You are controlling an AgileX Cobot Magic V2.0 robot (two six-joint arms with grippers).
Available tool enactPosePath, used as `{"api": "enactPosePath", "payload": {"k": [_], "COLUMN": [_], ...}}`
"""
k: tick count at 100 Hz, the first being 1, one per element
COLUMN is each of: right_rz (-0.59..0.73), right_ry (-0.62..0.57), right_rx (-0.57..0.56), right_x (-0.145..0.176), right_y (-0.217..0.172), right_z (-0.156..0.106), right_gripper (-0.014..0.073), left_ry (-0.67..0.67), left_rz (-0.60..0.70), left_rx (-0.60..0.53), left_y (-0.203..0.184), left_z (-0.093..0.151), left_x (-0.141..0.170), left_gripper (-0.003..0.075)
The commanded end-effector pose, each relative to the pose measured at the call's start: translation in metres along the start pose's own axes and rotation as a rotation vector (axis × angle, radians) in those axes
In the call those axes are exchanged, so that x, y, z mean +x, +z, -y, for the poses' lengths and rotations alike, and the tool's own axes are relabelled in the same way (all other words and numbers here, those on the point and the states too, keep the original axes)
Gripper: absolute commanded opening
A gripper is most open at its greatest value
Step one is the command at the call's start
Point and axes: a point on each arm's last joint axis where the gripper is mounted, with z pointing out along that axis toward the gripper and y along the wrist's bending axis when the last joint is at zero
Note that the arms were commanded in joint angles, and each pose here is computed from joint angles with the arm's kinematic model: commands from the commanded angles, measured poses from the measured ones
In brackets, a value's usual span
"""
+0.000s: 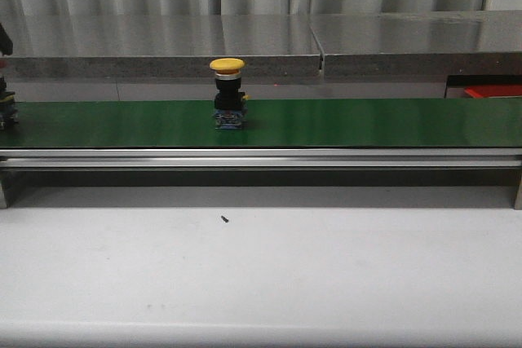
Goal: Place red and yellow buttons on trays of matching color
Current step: 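Set the red button on the green belt and open the left gripper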
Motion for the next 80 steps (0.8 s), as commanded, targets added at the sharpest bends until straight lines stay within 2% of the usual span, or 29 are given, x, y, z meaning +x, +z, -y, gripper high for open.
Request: {"api": "enactPosePath", "payload": {"k": [1, 23, 43, 59, 80], "right_rz": [0.082, 0.082, 0.082, 0.082, 0.082], "right_ry": [0.003, 0.003, 0.003, 0.003, 0.003], "right_rx": [0.017, 0.017, 0.017, 0.017, 0.017], "right_x": [-0.012, -0.012, -0.012, -0.012, -0.012], "right_y": [-0.005, -0.005, -0.005, -0.005, -0.005], "right_z": [0.001, 0.001, 0.001, 0.001, 0.001], "right_gripper": [-0.0066, -0.0066, -0.0066, -0.0066, -0.0066], "left_ry": [0.032, 0.133, 0.2, 0.275, 0.288], "left_rz": [0.108, 0.17, 0.283, 0.393, 0.488], "left_rx": [0.046, 0.091, 0.129, 0.144, 0.128], "left_y": [-0.028, -0.053, -0.099, -0.142, -0.189], "left_z": [0.023, 0.051, 0.081, 0.099, 0.092], "left_x": [-0.023, -0.032, -0.029, -0.007, 0.046], "left_gripper": [0.0655, 0.064, 0.064, 0.0639, 0.0639]}}
